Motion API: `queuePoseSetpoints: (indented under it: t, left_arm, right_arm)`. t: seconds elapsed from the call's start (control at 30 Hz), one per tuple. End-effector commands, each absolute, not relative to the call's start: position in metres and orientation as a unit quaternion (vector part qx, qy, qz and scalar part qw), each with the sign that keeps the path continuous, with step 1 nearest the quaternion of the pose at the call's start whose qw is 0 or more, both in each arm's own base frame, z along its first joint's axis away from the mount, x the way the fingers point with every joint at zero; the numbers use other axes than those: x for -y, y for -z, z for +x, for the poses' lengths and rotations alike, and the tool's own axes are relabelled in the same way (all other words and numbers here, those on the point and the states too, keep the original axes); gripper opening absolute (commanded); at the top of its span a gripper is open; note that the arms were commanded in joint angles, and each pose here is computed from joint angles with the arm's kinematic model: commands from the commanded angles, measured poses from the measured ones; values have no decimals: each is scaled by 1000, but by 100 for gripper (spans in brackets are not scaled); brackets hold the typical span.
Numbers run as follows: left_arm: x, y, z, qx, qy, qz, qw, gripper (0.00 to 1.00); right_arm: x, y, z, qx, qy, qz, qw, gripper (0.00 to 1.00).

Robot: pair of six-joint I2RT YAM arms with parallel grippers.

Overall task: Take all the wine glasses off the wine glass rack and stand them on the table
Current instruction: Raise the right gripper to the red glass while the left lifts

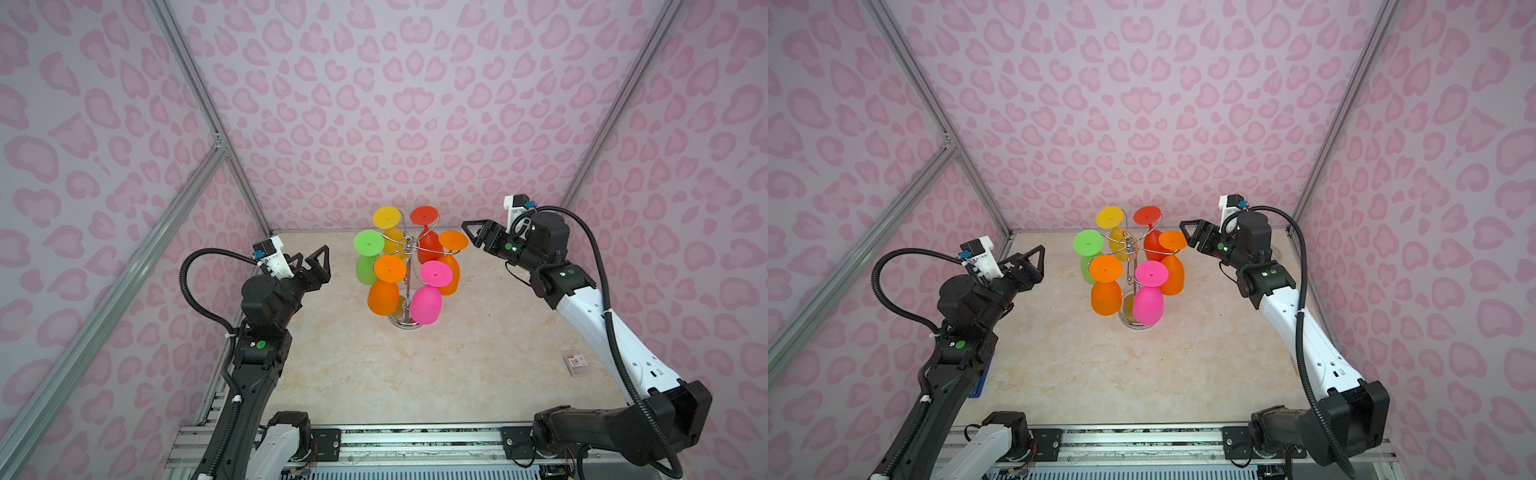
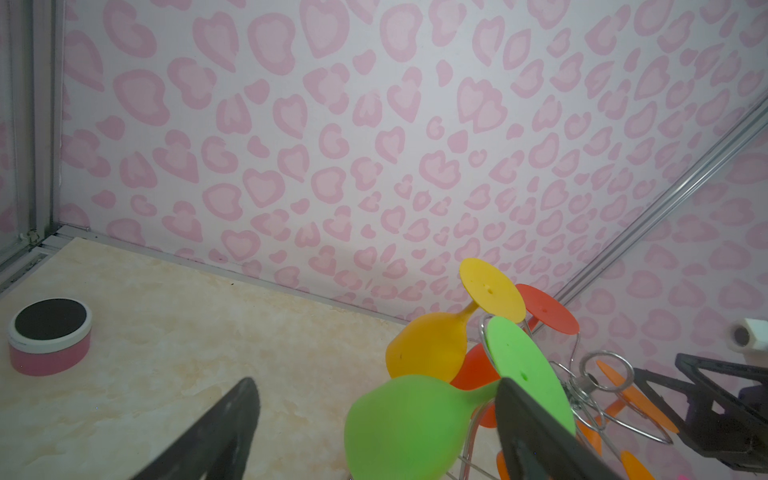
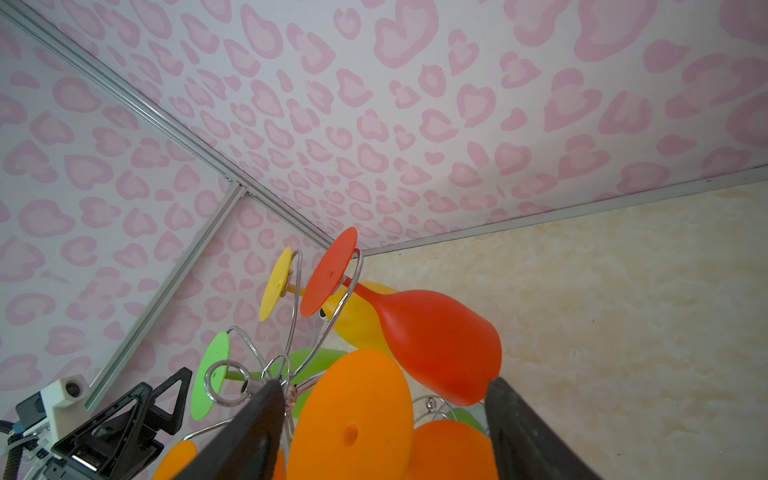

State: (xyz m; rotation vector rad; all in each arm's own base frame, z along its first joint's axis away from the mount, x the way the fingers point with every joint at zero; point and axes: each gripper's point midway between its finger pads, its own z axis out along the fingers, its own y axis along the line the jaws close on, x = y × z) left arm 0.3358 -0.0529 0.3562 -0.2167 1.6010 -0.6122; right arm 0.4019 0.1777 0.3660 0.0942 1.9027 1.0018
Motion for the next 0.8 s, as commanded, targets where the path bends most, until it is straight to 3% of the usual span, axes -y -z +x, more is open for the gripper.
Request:
queuePoseSetpoints:
  t: [0.0,0.4,0.77]
  left_arm:
    - [55,-366,334,-695,270,-83,661,90]
    - [55,-362,338,-699,268,-83,658,90]
    - [54,-361,338,-701,266,-83,657,90]
  right_arm:
    - [-185,-359,401,-788,-412,29,457,77]
    - [-188,-354,400,-788,-420,34,448,75]
    - [-194,-404,425,-772,-401,3,494,74]
